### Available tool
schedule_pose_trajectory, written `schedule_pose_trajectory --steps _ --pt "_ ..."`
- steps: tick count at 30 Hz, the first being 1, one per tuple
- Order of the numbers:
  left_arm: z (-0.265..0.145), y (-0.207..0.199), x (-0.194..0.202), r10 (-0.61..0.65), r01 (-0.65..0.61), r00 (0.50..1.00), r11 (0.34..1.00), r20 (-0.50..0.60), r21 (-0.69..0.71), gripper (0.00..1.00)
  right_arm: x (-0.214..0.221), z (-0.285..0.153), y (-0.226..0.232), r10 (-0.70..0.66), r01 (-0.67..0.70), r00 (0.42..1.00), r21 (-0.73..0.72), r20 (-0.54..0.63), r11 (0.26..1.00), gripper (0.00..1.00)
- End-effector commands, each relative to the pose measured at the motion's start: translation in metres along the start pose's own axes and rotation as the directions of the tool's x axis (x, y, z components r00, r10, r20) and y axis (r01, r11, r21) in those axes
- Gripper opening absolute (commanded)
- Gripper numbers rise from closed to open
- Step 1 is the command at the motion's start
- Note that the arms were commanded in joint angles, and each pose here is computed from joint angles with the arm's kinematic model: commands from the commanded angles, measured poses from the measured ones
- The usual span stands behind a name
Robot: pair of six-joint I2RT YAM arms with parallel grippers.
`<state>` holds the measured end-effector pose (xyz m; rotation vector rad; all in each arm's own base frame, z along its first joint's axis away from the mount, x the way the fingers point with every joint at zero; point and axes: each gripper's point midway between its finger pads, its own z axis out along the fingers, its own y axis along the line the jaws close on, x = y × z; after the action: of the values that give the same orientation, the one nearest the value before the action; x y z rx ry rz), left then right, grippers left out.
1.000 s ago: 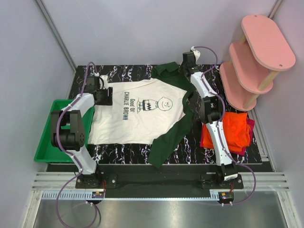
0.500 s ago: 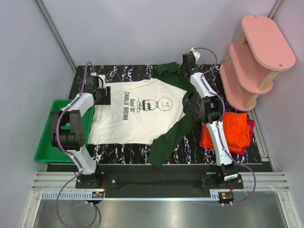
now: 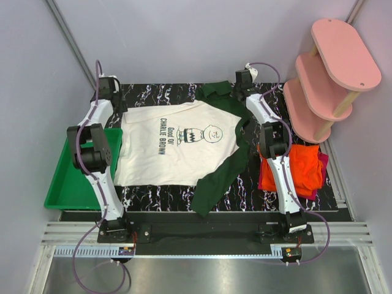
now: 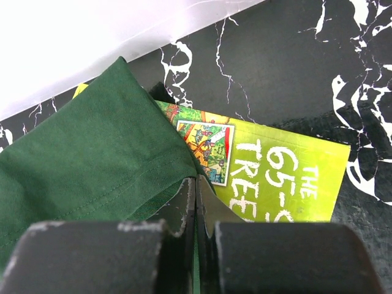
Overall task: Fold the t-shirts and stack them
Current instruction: Fold the tshirt
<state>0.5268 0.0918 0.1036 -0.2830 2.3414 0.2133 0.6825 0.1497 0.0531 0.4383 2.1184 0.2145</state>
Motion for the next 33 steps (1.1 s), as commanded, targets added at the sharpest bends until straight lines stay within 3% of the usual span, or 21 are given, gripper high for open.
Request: schedule_pose_trajectory --steps 1,4,17,33 --pt "0.006 -0.018 -0.004 -0.019 0.023 0.999 0.995 -0.042 0.094 0.54 -0.051 -0.035 0.030 -0.005 0.011 0.996 -0.075 0.086 0.997 0.00" --pt "0.009 -0.031 0.005 -0.043 0.052 0.997 0.989 -0.069 0.139 0.47 -0.051 -0.035 0.030 -0.012 0.019 0.996 -0.080 0.087 0.997 0.00" --pt "0.027 -0.044 0.038 -0.009 0.039 0.986 0.983 -0.164 0.182 0.46 -0.048 -0.034 0.032 -0.015 0.022 0.997 -0.091 0.076 0.996 0.00" --pt "0.035 -0.041 0.040 0.000 0.028 0.985 0.986 -0.170 0.162 0.39 -0.048 -0.033 0.028 -0.022 0.029 0.996 -0.085 0.081 0.996 0.00"
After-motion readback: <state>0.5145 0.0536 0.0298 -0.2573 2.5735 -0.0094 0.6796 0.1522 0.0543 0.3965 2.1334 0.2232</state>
